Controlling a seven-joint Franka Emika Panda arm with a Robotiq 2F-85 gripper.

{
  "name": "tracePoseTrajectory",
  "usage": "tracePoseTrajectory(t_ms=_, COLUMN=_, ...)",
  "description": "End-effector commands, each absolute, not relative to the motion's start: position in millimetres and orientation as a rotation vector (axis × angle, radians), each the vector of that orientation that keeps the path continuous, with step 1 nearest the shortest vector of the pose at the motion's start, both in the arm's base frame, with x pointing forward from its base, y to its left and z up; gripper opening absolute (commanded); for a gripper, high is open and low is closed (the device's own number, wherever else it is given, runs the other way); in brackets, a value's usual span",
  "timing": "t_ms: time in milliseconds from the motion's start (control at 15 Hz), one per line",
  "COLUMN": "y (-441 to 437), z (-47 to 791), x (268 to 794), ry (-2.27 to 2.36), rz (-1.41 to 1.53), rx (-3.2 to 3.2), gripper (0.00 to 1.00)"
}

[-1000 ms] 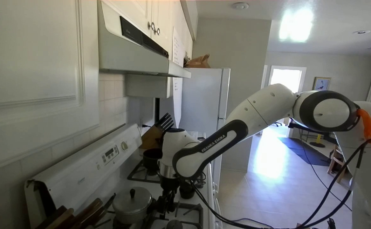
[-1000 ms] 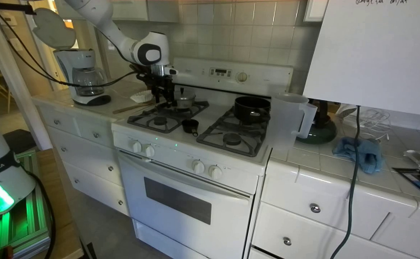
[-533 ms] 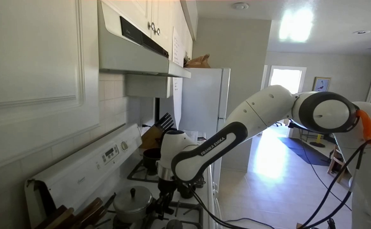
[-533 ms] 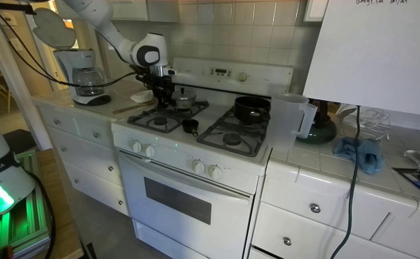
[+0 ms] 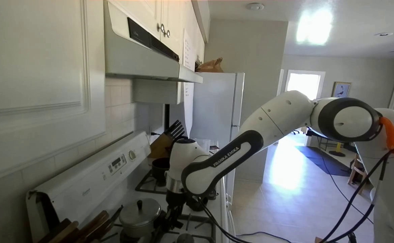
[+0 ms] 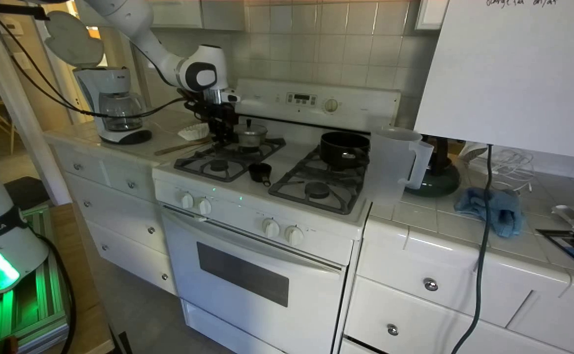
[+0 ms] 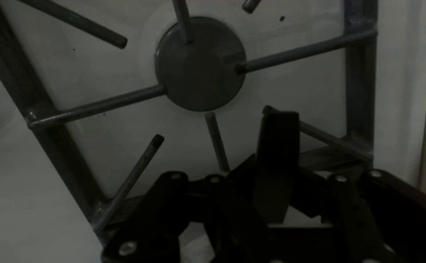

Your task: Move the pot on the stove

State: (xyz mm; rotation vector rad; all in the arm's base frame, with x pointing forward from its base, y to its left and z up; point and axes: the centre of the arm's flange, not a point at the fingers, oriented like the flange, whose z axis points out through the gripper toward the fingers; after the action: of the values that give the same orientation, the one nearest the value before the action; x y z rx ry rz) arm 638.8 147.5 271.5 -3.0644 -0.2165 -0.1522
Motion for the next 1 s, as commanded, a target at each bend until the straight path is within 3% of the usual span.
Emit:
tracePoseTrajectory(t_ms=0, y=157, z=271, x=641, ry=-0.159, rz=-0.204, rx=-3.049, gripper=0.02)
tracePoseTrajectory(t_ms=267, y=163, z=271, x=639, ry=-0.142, rz=-0.223, rx=-3.059, gripper=0.02)
tracePoseTrajectory(t_ms=400, y=165, z=271, x=639, ry=-0.132, rz=-0.221, rx=-3.073, gripper=0.35)
tracePoseTrajectory(t_ms=933, y=169, z=277, x=640, ry=-0.035, rz=-0.184, rx=-3.098, gripper=0.9)
